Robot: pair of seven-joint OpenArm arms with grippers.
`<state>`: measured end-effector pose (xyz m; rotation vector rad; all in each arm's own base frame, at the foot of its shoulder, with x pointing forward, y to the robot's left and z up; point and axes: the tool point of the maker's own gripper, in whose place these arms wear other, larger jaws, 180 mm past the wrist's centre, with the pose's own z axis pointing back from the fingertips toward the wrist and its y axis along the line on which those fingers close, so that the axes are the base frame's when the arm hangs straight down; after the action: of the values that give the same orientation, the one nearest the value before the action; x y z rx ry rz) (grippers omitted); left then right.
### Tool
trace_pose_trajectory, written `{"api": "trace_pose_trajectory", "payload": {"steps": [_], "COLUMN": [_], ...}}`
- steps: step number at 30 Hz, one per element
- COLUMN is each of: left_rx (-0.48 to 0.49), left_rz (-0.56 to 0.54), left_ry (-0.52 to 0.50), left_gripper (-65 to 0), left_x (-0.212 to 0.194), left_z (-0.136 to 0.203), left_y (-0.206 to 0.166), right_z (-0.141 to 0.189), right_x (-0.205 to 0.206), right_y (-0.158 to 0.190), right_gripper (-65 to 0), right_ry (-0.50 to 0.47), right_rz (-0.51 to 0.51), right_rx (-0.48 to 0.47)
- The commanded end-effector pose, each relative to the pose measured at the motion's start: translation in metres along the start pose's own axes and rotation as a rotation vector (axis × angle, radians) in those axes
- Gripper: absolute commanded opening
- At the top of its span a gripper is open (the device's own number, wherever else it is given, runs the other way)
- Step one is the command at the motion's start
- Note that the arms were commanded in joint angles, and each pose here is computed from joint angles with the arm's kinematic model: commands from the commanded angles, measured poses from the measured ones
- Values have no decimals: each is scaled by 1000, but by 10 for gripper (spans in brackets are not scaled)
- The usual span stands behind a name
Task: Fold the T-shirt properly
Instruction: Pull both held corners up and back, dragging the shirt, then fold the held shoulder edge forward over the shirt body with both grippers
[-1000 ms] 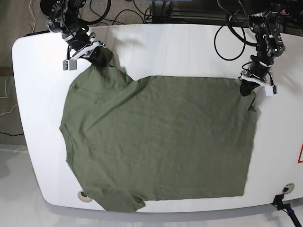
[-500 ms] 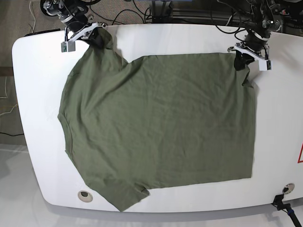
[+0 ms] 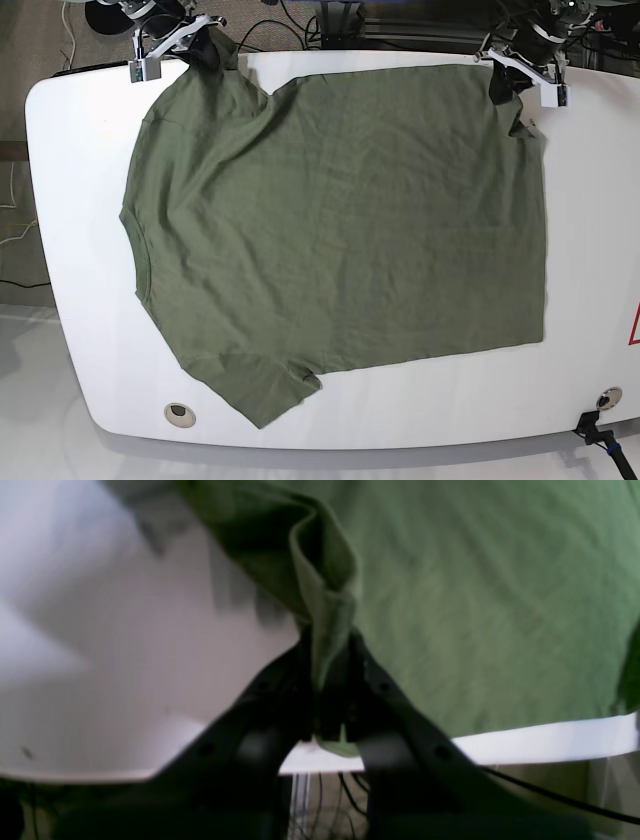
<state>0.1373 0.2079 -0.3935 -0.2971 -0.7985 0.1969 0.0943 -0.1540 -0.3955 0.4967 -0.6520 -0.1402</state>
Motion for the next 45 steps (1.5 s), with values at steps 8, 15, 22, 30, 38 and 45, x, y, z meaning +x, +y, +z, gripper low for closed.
{"api": "trace_pose_trajectory", "payload": {"steps": [8,15,22,30,38,45], "left_rx": [-84,-109,-118,-118,-144,-151], "left_rz": [-62,-84,-66,22,53,4], "left_ry": [-164,-276,-320,-320,-377,-443], "left_gripper": [-650,-650,-650,-650,-650,-650], "left_x": [61,106,127,139,175,214], "left_z": [-13,-28,-45,-83,-105,-101], "left_y": [-28,-36,-35,-20,-23,-23], "right_z": [6,-2,-18,-47,-68,-87], "right_x": [59,117,158,189,223,252], "right_y": [22,22,19,-21,-18,-5], "right_gripper": [-650,-650,-650,-650,-650,-650], "right_ry": [-163,-242,-279,-285,-294,-290], "right_rz": [77,199,259,183,199,265], "right_rx": [93,133,145,138,182,188]}}
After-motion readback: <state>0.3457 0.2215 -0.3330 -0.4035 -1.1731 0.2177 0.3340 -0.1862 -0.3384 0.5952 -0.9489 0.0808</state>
